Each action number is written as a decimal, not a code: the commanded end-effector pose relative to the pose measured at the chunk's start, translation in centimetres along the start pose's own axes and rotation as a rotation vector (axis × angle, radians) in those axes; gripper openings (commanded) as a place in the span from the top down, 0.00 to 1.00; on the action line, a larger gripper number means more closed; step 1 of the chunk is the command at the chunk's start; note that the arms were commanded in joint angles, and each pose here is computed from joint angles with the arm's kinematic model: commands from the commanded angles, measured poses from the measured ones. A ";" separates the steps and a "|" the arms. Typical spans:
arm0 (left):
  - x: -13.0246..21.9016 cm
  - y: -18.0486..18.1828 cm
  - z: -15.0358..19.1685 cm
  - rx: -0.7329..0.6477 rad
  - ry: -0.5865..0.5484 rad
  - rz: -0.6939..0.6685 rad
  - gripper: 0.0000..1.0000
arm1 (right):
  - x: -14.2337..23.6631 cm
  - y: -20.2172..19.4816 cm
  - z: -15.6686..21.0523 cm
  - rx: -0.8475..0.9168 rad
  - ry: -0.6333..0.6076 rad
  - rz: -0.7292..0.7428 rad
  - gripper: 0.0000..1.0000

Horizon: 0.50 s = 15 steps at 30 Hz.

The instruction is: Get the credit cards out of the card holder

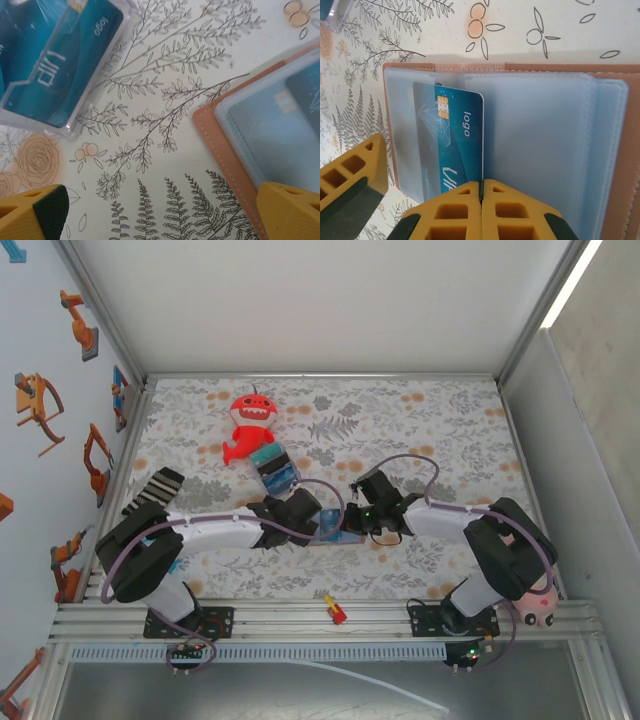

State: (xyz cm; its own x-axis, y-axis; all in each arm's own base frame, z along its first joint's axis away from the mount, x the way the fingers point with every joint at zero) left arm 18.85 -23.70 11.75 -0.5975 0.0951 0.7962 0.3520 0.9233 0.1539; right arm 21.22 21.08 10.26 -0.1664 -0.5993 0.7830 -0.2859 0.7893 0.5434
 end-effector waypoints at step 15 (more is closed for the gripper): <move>-1.2 -2.7 -1.8 -0.104 -0.038 0.064 0.03 | 1.1 0.4 -0.6 0.007 -0.034 0.011 1.00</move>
State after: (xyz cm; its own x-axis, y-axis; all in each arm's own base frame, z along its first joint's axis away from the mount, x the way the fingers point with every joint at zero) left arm 20.00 -26.45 11.58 -0.6114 0.1571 0.7756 0.4325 0.8871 0.1612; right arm 21.17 21.00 10.43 -0.1691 -0.5975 0.7839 -0.2867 0.7908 0.5409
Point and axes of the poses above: each hand's point on the last joint's axis, 136 mm out from that joint toward the fingers, its own x axis back along the fingers, its own y axis along the line the jaws close on, z = x × y, the point moved 9 cm from there along x, back along the fingers, and after that the axes turned 11 degrees about x, right-handed, at the moved point
